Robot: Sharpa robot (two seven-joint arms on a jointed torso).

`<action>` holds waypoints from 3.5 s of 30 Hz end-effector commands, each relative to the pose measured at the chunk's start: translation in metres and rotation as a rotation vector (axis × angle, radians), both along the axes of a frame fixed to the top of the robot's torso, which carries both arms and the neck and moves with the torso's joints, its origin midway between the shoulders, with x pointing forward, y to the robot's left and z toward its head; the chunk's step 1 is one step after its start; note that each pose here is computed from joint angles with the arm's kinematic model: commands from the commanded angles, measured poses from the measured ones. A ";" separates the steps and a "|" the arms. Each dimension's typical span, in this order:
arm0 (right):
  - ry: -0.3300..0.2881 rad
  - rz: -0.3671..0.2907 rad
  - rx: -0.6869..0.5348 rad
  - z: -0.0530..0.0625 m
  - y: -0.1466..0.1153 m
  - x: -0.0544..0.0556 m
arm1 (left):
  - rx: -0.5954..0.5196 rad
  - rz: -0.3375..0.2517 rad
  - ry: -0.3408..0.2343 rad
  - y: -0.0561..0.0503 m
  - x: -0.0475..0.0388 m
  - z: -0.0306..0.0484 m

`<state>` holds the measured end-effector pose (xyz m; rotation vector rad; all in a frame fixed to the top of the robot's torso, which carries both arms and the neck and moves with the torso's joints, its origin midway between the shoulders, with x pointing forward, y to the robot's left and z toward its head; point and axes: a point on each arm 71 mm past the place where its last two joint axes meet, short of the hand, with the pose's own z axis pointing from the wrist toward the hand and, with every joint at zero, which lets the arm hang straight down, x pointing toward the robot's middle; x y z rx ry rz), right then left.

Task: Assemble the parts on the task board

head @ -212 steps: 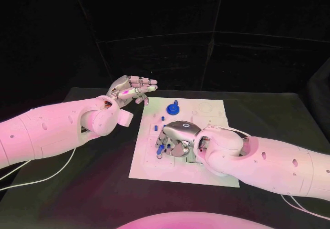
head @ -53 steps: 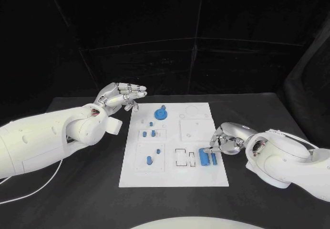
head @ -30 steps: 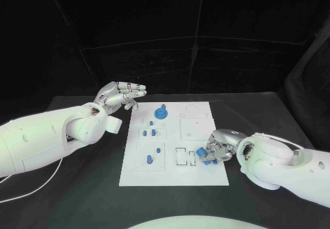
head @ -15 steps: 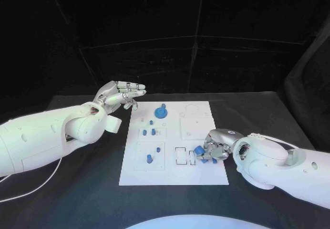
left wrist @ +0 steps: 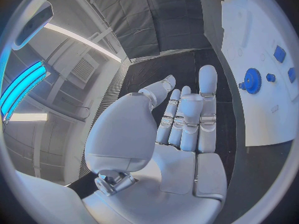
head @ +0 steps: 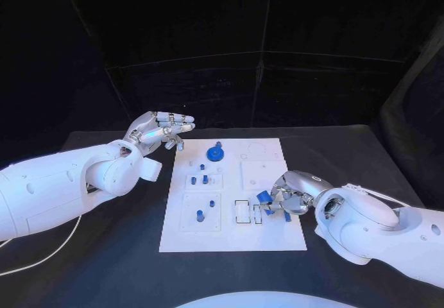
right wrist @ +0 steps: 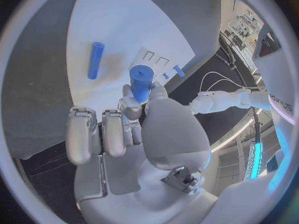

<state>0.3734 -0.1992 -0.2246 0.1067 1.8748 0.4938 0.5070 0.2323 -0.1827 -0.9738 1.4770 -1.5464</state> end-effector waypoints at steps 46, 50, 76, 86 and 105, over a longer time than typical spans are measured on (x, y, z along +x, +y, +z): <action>0.035 0.104 -0.028 -0.010 0.049 0.009 | -0.010 -0.014 0.000 -0.003 -0.0006 0.0015; 0.043 0.117 -0.047 -0.011 0.050 0.009 | -0.010 -0.014 0.000 -0.003 -0.0006 0.0015; 0.049 -0.047 -0.002 -0.001 -0.034 -0.002 | -0.008 -0.010 0.001 -0.001 -0.0002 0.0009; 0.006 -0.060 -0.120 -0.001 -0.053 0.000 | -0.008 -0.016 0.004 -0.002 -0.0005 -0.0004; 0.088 0.022 -0.286 -0.019 -0.046 0.010 | -0.006 -0.015 0.006 -0.001 -0.0008 -0.0009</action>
